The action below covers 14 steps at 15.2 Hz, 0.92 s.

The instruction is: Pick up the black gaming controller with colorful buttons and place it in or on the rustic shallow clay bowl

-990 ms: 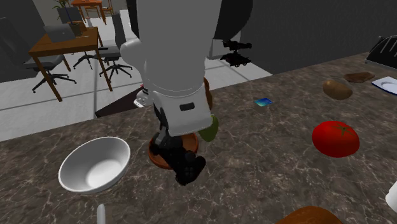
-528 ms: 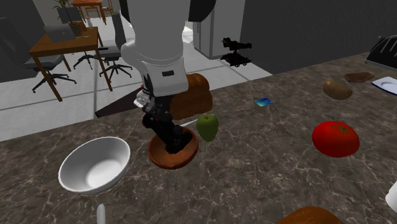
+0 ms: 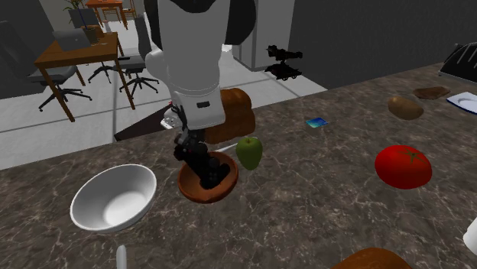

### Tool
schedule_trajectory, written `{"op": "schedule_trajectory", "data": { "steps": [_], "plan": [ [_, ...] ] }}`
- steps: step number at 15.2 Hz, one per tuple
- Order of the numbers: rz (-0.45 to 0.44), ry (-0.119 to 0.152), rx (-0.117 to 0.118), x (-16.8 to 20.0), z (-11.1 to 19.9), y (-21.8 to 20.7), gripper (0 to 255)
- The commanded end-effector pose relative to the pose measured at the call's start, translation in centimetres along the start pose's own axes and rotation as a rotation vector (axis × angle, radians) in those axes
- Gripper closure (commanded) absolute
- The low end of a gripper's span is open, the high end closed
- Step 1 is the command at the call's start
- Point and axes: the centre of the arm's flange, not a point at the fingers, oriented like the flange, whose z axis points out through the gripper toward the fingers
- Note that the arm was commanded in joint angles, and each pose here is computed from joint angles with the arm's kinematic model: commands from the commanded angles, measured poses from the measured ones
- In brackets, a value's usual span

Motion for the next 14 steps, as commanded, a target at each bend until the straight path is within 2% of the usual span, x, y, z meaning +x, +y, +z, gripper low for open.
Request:
{"op": "schedule_trajectory", "data": {
  "steps": [1,9,14],
  "plan": [
    [0.0,0.001,-0.001,0.2,1.0,0.2,255],
    [0.0,0.001,-0.001,1.2,5.0,1.1,255],
    [0.0,0.001,-0.001,1.2,5.0,1.1,255]
  ]
}}
